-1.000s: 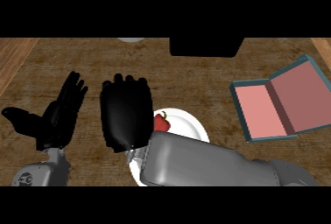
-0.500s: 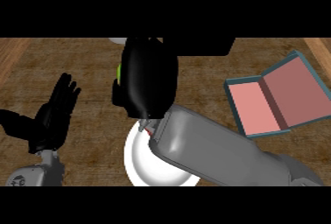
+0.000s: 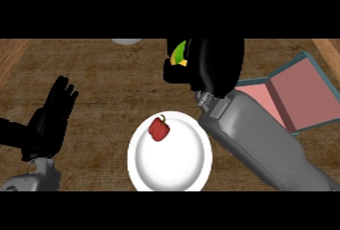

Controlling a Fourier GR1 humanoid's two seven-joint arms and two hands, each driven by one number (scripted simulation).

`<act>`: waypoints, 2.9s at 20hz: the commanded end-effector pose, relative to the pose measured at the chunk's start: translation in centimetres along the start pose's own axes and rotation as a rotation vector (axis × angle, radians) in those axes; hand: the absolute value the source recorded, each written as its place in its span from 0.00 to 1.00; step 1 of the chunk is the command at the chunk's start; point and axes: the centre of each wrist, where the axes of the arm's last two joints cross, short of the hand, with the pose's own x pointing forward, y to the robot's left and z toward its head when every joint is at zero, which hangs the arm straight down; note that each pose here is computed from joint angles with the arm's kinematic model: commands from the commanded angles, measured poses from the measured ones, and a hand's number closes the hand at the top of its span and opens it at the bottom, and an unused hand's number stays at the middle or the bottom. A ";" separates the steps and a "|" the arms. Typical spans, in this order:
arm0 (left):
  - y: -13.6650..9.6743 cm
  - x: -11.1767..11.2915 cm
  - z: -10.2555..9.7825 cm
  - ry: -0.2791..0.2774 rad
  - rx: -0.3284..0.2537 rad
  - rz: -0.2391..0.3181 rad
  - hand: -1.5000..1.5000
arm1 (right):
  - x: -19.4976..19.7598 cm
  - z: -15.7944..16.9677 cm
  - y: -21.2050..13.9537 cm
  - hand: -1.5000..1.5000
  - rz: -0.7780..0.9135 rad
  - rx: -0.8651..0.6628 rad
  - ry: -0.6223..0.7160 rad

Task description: Pick the lemon from the plate and place it in the cardboard box

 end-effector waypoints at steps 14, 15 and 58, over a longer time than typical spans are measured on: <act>0.2 -0.2 0.0 -0.011 -0.030 -0.001 0.50 | -14.9 -5.5 3.5 1.00 0.393 0.174 0.199; 0.3 1.1 -0.2 -0.008 -0.013 -0.010 0.50 | -15.9 -5.1 3.6 1.00 0.428 0.249 0.221; -0.7 0.3 1.0 -0.015 -0.003 -0.006 0.50 | -30.8 1.0 -4.2 0.00 -0.766 -0.397 0.275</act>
